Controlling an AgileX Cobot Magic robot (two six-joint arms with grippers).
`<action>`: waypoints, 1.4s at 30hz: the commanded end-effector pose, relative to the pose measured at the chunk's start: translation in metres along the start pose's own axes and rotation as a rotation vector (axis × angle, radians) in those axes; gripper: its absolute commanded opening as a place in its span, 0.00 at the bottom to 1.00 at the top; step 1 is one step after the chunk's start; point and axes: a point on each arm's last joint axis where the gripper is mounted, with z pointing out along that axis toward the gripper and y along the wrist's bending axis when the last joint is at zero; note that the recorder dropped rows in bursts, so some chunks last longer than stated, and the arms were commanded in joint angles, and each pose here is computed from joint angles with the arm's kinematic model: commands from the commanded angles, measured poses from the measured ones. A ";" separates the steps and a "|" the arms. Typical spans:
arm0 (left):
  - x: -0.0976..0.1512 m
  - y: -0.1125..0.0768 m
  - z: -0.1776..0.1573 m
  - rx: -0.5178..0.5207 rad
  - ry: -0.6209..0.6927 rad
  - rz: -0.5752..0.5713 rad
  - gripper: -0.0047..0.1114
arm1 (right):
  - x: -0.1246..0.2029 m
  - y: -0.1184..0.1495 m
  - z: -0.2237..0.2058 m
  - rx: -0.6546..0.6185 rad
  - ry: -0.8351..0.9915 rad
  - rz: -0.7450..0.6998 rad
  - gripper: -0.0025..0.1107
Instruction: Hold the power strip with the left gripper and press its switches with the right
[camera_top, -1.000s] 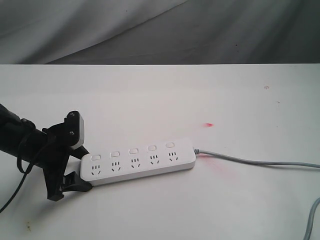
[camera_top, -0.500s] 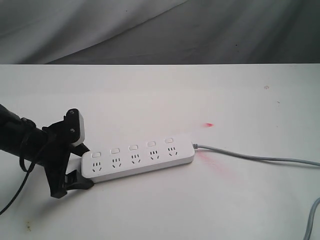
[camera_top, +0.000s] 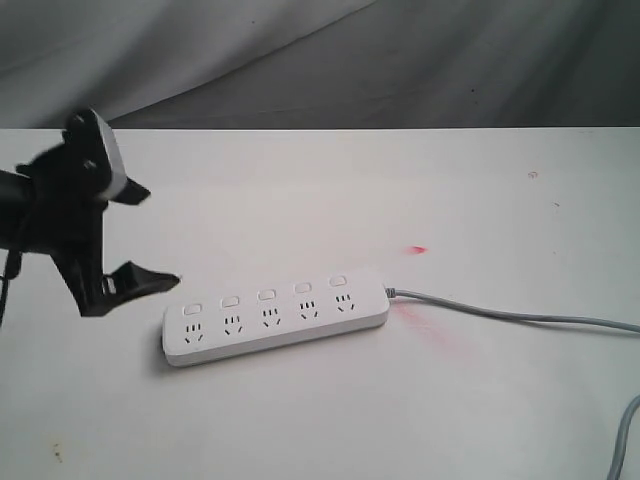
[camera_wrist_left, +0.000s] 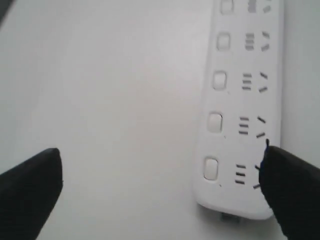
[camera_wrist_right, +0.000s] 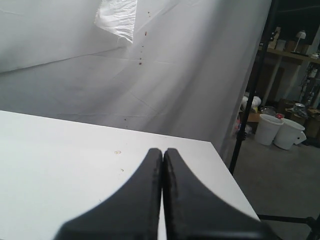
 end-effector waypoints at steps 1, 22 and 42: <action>-0.035 -0.006 -0.058 -0.139 -0.129 -0.117 0.93 | 0.001 0.000 0.000 0.004 0.001 -0.006 0.02; -0.071 -0.114 -0.233 -0.357 -0.517 -0.341 0.05 | 0.001 0.000 0.000 0.004 0.001 -0.003 0.02; 0.003 -0.134 -0.224 -0.712 -0.278 -0.504 0.05 | 0.001 0.000 0.000 0.004 0.001 -0.003 0.02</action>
